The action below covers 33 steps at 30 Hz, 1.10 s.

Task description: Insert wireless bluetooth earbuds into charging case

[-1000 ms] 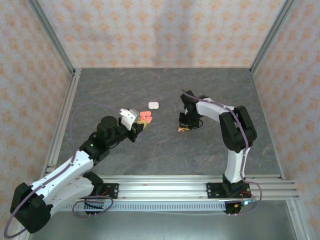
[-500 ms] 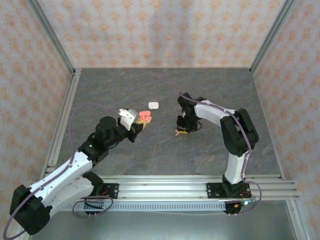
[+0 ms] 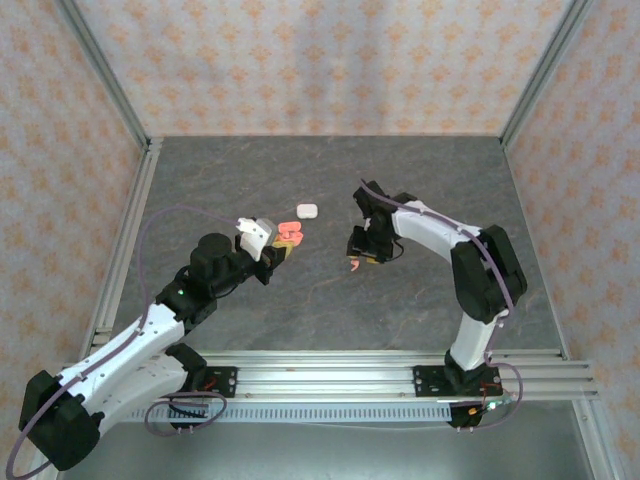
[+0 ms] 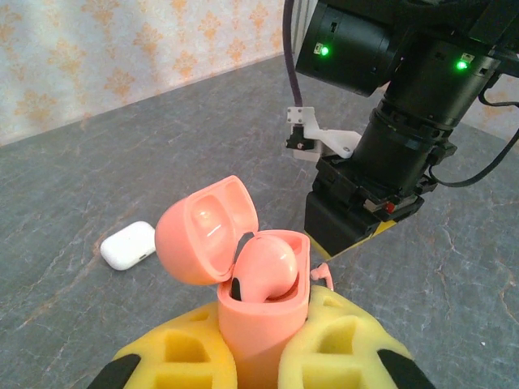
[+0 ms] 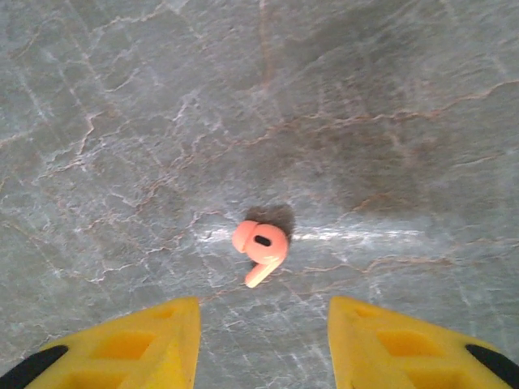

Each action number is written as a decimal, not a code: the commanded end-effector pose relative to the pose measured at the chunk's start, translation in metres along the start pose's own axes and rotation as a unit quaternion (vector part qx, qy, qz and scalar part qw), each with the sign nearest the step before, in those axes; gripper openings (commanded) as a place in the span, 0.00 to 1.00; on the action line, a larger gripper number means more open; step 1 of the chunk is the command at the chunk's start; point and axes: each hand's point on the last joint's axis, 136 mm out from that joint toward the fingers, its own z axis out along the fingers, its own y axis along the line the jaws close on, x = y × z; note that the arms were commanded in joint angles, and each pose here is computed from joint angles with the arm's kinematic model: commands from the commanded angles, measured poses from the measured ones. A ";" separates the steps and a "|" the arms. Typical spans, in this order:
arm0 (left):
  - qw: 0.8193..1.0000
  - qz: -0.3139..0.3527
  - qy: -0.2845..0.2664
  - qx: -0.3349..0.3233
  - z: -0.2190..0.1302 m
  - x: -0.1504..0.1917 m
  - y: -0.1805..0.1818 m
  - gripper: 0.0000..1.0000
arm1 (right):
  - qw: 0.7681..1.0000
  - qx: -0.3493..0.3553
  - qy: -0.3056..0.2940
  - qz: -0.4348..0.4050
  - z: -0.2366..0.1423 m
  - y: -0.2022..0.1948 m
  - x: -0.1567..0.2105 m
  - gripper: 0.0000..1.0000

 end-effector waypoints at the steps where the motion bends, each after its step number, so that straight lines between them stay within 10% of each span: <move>1: 1.000 0.007 -0.013 -0.003 -0.004 -0.011 0.001 0.00 | 1.000 0.000 0.008 0.002 0.011 0.005 0.000 0.47; 33: 1.000 0.010 -0.010 -0.011 -0.005 -0.008 0.004 0.00 | 0.999 0.020 0.038 -0.031 0.034 0.007 -0.008 0.21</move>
